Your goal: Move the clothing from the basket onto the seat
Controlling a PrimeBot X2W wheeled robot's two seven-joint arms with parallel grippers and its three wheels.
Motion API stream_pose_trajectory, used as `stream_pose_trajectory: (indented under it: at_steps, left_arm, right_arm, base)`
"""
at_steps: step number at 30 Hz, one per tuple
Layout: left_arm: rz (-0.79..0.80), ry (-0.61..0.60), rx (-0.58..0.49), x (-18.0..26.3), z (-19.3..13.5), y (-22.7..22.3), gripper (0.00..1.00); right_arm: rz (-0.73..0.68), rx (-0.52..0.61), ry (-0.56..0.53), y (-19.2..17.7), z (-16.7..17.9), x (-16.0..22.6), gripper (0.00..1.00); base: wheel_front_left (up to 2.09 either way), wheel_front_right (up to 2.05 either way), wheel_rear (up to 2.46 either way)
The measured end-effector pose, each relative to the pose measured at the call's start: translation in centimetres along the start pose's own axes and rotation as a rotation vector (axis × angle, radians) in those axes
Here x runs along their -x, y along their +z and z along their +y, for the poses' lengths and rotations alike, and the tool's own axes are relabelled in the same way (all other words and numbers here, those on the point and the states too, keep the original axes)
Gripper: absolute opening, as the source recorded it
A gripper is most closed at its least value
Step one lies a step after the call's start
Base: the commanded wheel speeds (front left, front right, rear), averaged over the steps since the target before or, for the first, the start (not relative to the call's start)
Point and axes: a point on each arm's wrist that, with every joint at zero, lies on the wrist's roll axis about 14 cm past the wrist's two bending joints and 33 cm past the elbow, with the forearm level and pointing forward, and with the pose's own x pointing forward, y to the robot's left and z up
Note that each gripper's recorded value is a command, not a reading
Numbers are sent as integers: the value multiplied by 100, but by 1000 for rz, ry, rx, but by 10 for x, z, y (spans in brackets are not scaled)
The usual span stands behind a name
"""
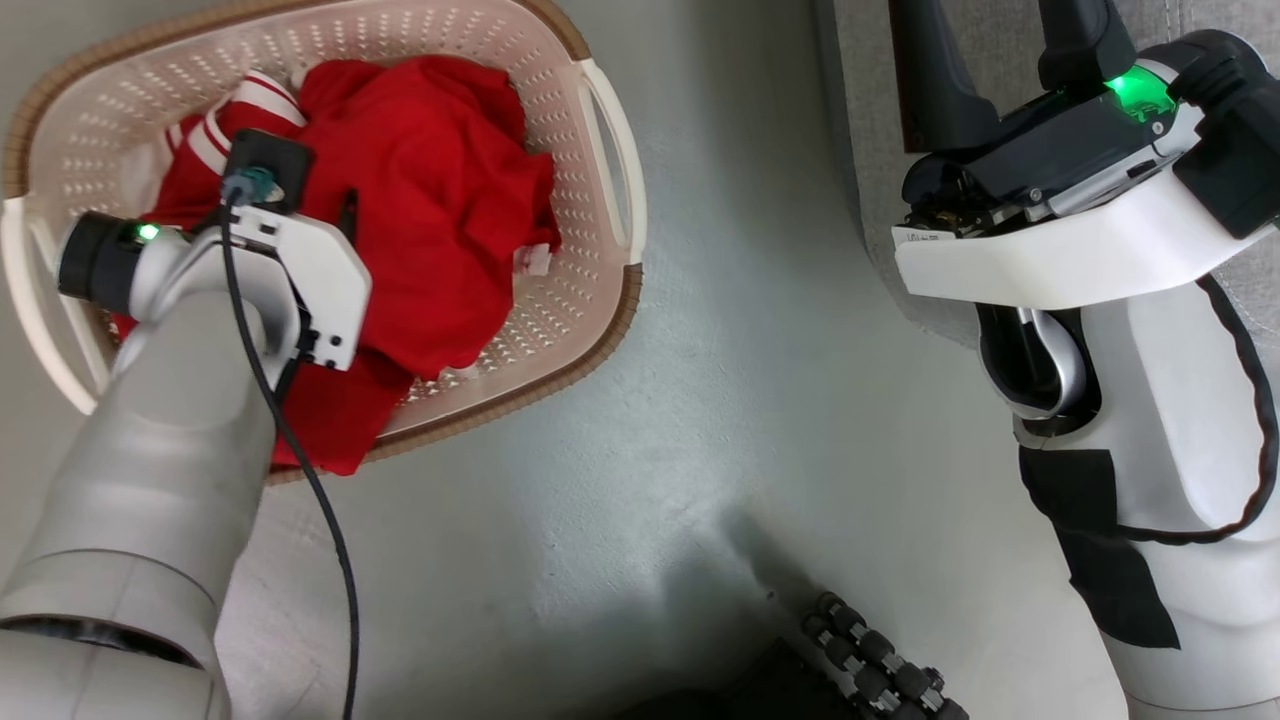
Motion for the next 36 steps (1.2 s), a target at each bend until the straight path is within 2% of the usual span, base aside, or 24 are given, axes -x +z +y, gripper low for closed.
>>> stream_pose_trajectory:
  at_steps: [11,12,13,23,36]
  left_arm:
    - [57,1,-8,-20,4,-19,100]
    - [56,1,-12,-20,4,-19,93]
    - [46,1,-12,-21,4,-17,0]
    - [-84,-11,-10,-11,-5,17,0]
    - [-211,-30,8,49,-27,52,0]
  right_arm:
    - [38,-10,-20,-21,-9,2,100]
    - [40,-11,-21,-22,-9,2,100]
    - [41,-12,-21,-23,-9,2,100]
    - [31,-13,-29,-14,-10,3,100]
    - [-6,23,-52,24,-6,18,100]
  base:
    - [0,0,0]
    - [0,0,0]
    - [0,0,0]
    - [0,0,0]
    - [0,0,0]
